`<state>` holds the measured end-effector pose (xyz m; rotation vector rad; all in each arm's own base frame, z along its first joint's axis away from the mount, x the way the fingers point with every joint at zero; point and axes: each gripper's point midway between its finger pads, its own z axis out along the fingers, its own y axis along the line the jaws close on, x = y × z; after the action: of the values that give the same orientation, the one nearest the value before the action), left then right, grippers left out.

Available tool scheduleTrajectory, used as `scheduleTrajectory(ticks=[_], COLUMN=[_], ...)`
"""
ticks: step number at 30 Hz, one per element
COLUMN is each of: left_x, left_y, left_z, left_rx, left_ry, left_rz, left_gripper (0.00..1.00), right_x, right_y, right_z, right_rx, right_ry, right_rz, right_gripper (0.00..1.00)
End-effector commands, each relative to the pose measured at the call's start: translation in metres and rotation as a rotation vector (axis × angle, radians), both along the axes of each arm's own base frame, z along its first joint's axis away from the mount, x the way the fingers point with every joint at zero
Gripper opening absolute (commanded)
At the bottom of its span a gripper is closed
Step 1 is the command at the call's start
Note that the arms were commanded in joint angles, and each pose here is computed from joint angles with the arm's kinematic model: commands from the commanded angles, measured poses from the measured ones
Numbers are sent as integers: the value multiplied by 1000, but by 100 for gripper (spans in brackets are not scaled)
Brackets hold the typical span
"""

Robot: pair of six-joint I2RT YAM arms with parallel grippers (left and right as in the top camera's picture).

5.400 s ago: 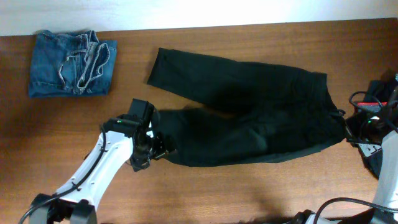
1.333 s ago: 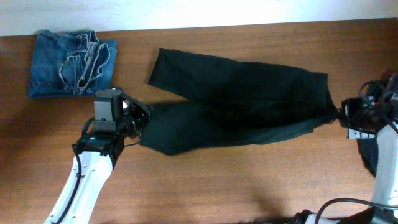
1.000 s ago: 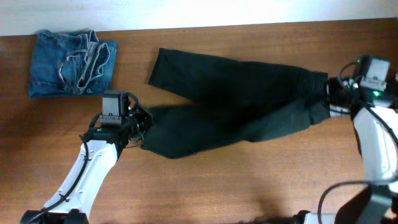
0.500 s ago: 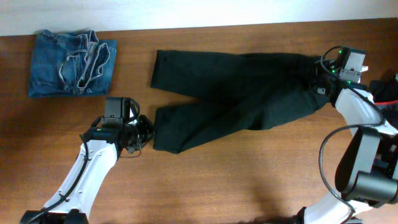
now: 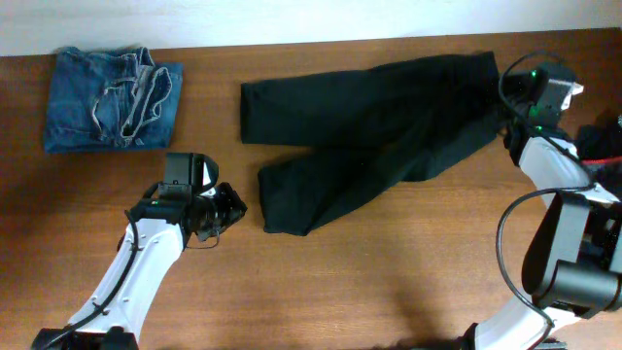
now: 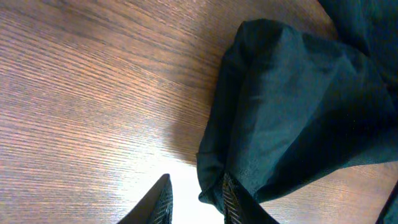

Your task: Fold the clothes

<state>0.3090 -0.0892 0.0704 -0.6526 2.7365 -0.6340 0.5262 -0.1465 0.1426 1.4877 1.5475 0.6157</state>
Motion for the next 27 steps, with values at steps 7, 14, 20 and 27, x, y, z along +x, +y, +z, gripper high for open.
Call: scheduleTrajectory(ticks=[7,14,20,27], left_x=[1,-5,-25,-69], left_y=[1,-22,-41,-48], left_z=[2,13,32,17], left_rx=[4,-91,-159,-144], left_ry=[-3,-46,-66,213], left_rz=[-14,-174,-288,-113], left_gripper=[62,68,68,70], right_x=[-11,-3,3,-9], right_y=[0,3,-4,-6], right_z=[-67,-48,-9,17], right_rx=[-80,-240,-372,-359], right_ry=[225,246,277,378], right_rz=[4,179,263,297], right_gripper=[67,99,99,99])
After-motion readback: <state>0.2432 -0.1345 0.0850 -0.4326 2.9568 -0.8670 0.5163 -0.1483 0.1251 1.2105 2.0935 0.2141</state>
